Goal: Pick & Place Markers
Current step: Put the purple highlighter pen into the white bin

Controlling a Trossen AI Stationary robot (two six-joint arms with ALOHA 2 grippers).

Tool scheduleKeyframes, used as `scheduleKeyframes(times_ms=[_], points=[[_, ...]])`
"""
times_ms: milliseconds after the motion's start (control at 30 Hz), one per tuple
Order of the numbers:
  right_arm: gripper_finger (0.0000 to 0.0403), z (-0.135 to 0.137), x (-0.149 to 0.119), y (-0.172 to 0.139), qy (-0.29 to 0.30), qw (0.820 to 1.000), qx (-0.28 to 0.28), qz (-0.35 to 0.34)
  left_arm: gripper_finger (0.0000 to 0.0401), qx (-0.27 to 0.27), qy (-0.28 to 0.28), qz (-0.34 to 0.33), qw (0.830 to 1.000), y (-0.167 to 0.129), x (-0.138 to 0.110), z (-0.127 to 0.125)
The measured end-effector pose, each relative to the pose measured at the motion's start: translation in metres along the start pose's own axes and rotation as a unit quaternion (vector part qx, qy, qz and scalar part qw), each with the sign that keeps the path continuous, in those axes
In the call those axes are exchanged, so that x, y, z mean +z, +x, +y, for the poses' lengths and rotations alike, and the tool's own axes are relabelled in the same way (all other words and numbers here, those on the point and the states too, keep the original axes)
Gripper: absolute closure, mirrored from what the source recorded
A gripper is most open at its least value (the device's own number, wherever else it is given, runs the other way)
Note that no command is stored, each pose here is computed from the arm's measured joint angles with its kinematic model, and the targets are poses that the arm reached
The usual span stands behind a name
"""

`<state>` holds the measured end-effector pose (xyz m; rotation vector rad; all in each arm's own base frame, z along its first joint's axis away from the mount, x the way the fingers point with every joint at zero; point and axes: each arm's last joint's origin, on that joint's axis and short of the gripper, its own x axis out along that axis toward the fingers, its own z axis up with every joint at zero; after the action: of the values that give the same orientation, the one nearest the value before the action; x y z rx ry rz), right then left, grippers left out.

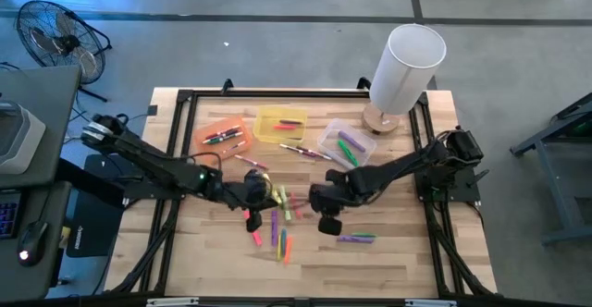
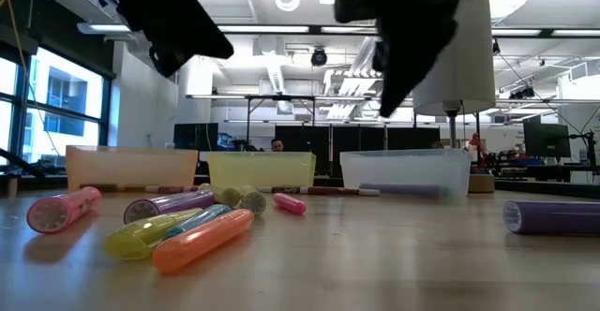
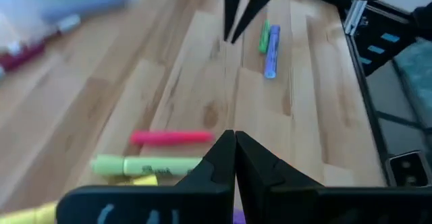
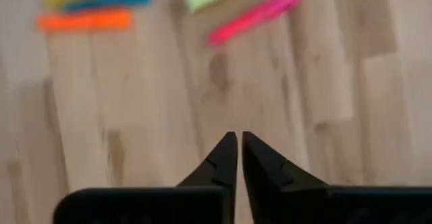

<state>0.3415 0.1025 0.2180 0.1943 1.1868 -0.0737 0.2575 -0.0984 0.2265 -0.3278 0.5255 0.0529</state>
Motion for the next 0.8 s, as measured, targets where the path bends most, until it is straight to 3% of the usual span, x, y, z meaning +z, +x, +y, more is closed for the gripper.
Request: scheduleKeyframes(times_ms=[233,567,800], points=[[0.0400,0.037,-0.030,-0.005,-0.034,0.999,-0.011,0.031,0.0400,-0.004,0.071,-0.015,0.997,-0.007,-0.012,-0.014],[0.0402,0.066,-0.052,-0.009,0.035,0.998,0.010,0.044,0.0401,-0.053,0.091,-0.006,0.994,-0.020,-0.032,-0.001],[0.0403,0.074,-0.059,-0.005,0.073,0.995,0.003,0.061,0.0401,-0.057,0.113,0.013,0.992,-0.019,-0.047,0.008]])
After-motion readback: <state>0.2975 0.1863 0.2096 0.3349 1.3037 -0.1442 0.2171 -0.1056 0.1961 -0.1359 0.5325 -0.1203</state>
